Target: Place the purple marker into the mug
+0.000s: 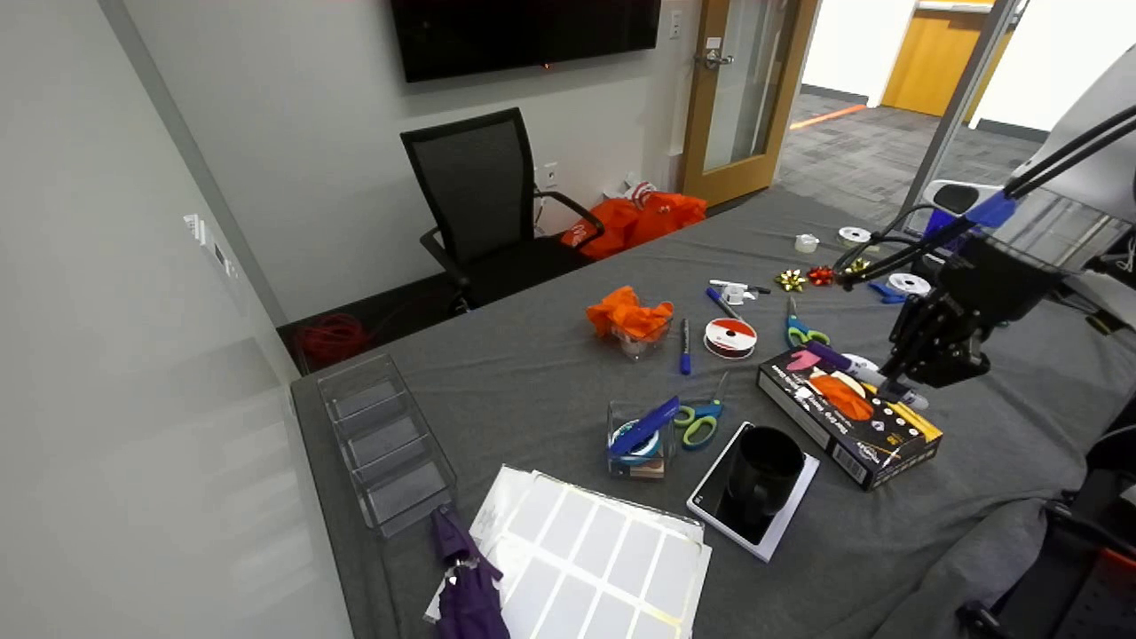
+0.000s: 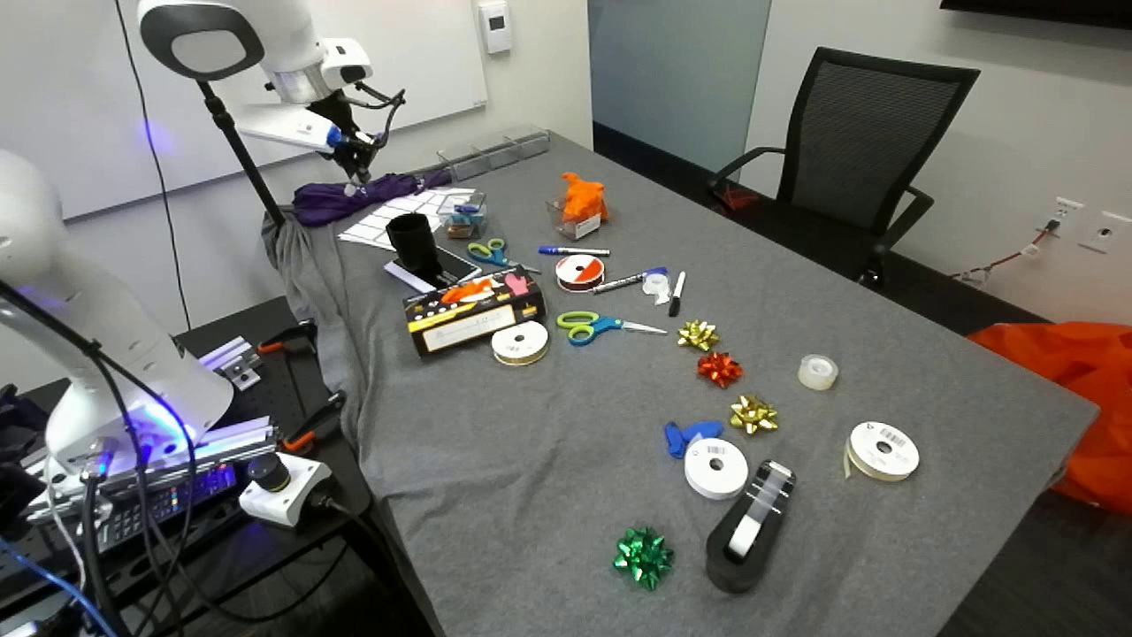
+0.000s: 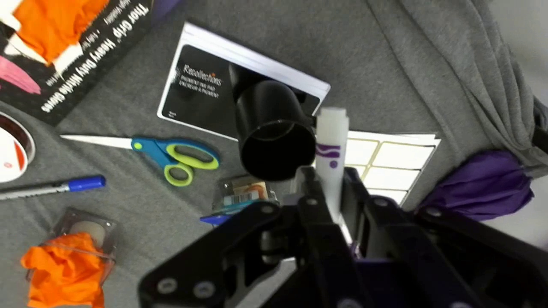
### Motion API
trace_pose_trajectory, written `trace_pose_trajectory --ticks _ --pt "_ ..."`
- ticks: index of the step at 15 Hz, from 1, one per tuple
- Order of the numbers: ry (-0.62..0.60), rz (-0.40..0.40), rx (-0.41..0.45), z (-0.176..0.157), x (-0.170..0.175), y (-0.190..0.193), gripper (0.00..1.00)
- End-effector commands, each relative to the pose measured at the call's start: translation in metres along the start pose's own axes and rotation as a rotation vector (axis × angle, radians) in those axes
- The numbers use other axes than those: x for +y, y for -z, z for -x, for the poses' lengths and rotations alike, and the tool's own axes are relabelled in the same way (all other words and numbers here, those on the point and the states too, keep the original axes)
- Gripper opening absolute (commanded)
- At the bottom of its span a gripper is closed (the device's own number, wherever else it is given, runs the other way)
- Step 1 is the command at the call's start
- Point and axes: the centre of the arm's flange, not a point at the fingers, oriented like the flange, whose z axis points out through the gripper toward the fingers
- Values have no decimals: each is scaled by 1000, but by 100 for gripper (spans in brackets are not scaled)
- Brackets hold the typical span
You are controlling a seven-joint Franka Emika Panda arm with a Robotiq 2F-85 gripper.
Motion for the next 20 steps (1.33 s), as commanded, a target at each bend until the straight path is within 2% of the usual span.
trace_pose_trajectory --ticks 1,6,12,15,20 --pt "-51 30 -128 31 -11 -20 4" --pt "-126 66 -268 11 -31 -51 4" --pt "-239 91 -377 0 -41 -72 4" --pt "-300 62 -406 -3 -37 -69 4" --pt "-412 -15 -524 -26 -23 -65 4"
